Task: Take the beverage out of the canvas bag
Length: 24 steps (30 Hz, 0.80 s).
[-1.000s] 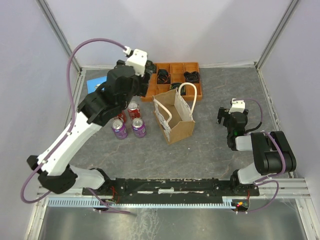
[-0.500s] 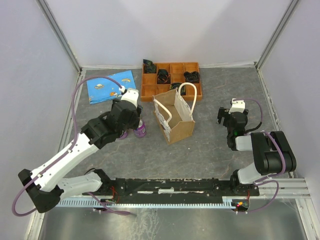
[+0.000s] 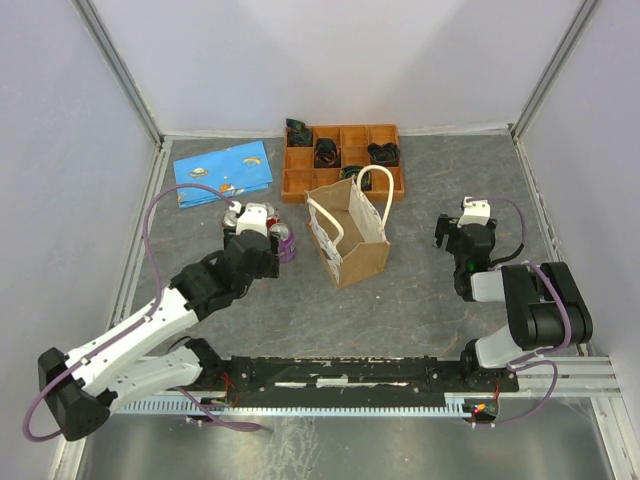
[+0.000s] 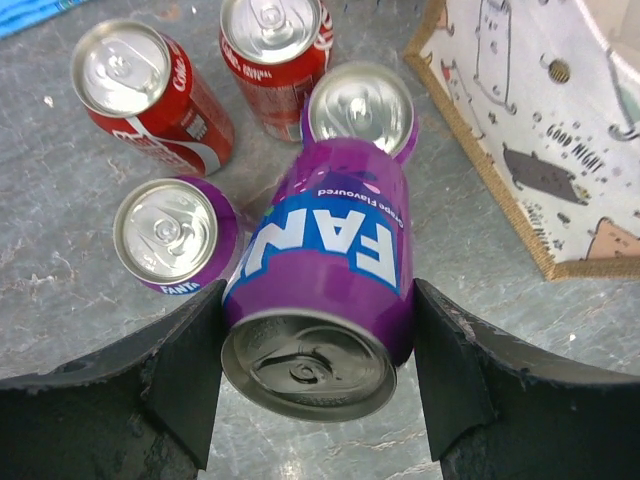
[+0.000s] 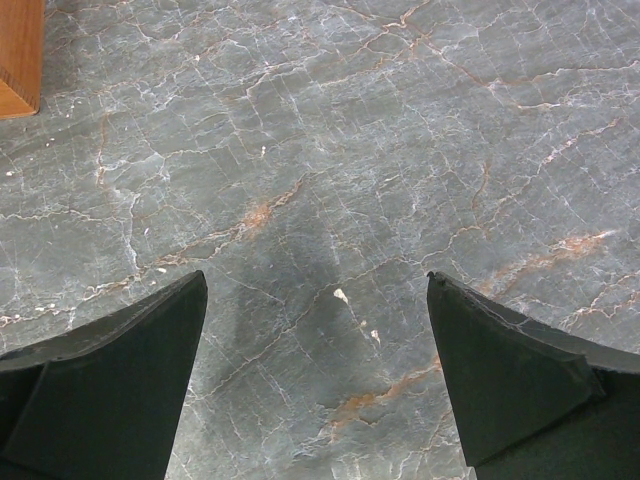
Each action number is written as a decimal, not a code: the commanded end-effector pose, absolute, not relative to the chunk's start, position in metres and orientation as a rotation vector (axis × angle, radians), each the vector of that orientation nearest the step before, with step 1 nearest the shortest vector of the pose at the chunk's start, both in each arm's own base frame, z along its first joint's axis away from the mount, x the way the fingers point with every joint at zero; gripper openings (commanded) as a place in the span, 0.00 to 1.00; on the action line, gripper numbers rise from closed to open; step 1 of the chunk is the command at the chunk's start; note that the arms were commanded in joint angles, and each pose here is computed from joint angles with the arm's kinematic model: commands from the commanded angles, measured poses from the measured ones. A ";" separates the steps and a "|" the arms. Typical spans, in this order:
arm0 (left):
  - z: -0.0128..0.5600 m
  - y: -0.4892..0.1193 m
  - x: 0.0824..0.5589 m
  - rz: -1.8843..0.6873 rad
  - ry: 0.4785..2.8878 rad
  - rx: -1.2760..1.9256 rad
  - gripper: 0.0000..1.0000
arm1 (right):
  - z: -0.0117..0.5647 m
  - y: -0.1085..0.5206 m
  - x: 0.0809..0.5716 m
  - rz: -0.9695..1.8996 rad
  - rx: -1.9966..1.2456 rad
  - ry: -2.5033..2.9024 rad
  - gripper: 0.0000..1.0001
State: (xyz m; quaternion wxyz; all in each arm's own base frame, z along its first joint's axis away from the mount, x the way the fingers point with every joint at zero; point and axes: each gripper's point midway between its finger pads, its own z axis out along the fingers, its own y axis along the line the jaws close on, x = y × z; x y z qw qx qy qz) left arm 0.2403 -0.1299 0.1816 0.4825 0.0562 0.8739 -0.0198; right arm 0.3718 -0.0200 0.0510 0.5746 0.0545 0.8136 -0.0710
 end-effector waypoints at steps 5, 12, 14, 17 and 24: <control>0.193 -0.145 0.239 -0.160 2.134 0.078 0.03 | 0.071 -0.021 0.384 -0.162 0.132 1.839 0.99; 0.207 -0.143 0.235 -0.196 2.119 0.066 0.03 | 0.071 -0.021 0.384 -0.161 0.132 1.840 0.99; 0.203 -0.141 0.235 -0.177 2.127 0.064 0.03 | 0.071 -0.021 0.384 -0.162 0.131 1.839 0.99; 0.195 -0.145 0.236 -0.162 2.158 0.075 0.03 | 0.072 -0.021 0.384 -0.161 0.132 1.838 0.99; 0.178 -0.154 0.243 -0.059 2.272 0.164 0.03 | 0.071 -0.021 0.384 -0.162 0.133 1.839 0.99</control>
